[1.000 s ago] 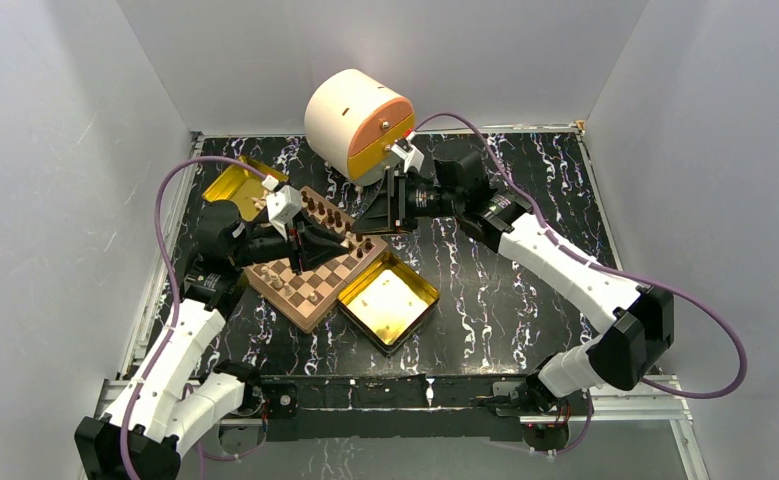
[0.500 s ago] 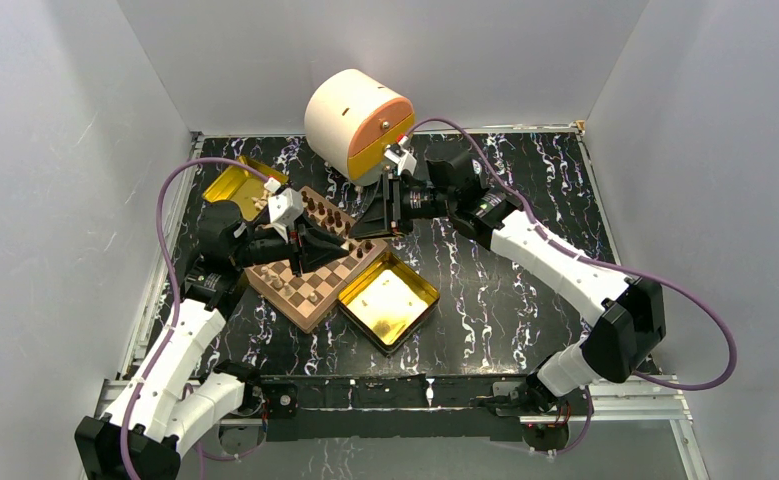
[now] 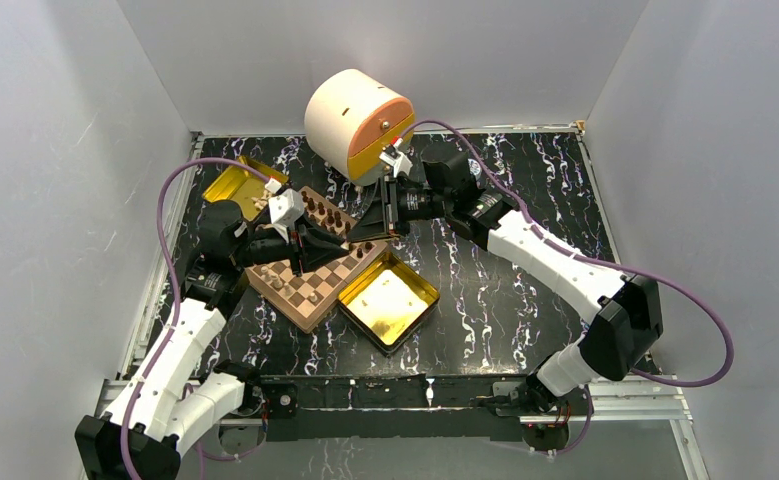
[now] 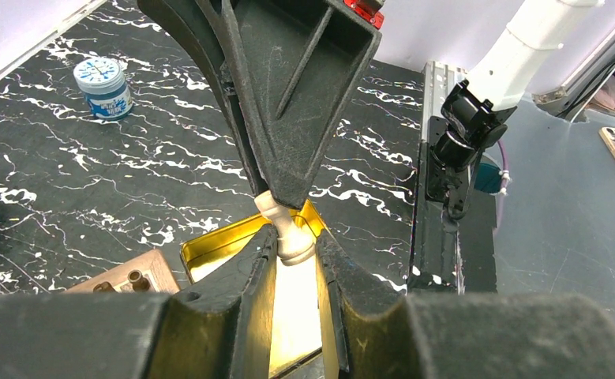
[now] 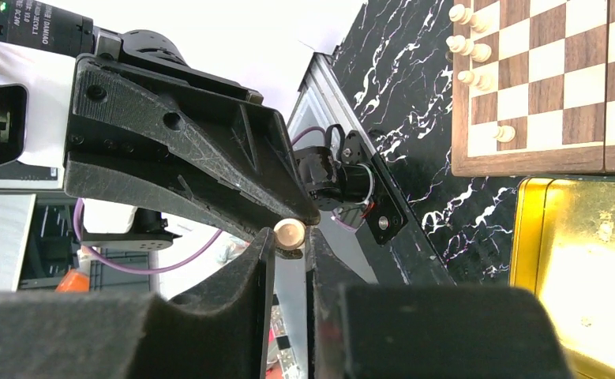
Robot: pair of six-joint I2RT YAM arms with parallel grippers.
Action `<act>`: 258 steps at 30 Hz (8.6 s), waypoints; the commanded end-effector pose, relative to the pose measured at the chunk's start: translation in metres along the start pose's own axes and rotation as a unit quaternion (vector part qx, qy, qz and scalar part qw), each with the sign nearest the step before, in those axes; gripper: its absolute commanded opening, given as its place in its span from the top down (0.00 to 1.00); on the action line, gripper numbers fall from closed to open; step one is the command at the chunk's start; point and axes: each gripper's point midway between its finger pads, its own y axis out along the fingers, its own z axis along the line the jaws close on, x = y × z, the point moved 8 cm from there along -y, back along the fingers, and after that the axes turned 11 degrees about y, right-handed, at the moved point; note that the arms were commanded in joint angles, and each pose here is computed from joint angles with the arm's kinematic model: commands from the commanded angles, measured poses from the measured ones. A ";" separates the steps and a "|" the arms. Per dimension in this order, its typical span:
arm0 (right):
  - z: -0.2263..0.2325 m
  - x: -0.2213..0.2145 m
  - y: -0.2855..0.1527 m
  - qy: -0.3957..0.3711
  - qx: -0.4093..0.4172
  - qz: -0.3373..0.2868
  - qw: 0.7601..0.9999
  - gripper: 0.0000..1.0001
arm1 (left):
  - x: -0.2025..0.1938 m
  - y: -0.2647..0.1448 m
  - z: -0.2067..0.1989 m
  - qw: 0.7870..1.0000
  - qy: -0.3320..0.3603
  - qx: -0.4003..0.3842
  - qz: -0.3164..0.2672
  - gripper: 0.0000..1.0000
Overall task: Set up the chess pieces on the board
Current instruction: Place the chess piece on the chessboard, then adjust the chess piece on the chessboard.
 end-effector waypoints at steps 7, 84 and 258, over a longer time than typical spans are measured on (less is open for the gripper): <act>0.008 0.004 -0.002 -0.043 0.020 -0.039 0.998 0.88 | -0.001 -0.002 0.000 1.000 0.021 0.015 0.008 0.85; -0.134 -0.092 0.199 -0.432 -0.187 -0.126 0.874 0.86 | 0.039 -0.082 0.083 0.638 -0.278 0.714 0.074 0.06; -0.006 -0.099 -0.016 -0.360 -0.130 -0.281 0.880 0.51 | -0.185 -0.043 0.047 0.690 -0.177 0.304 0.632 1.00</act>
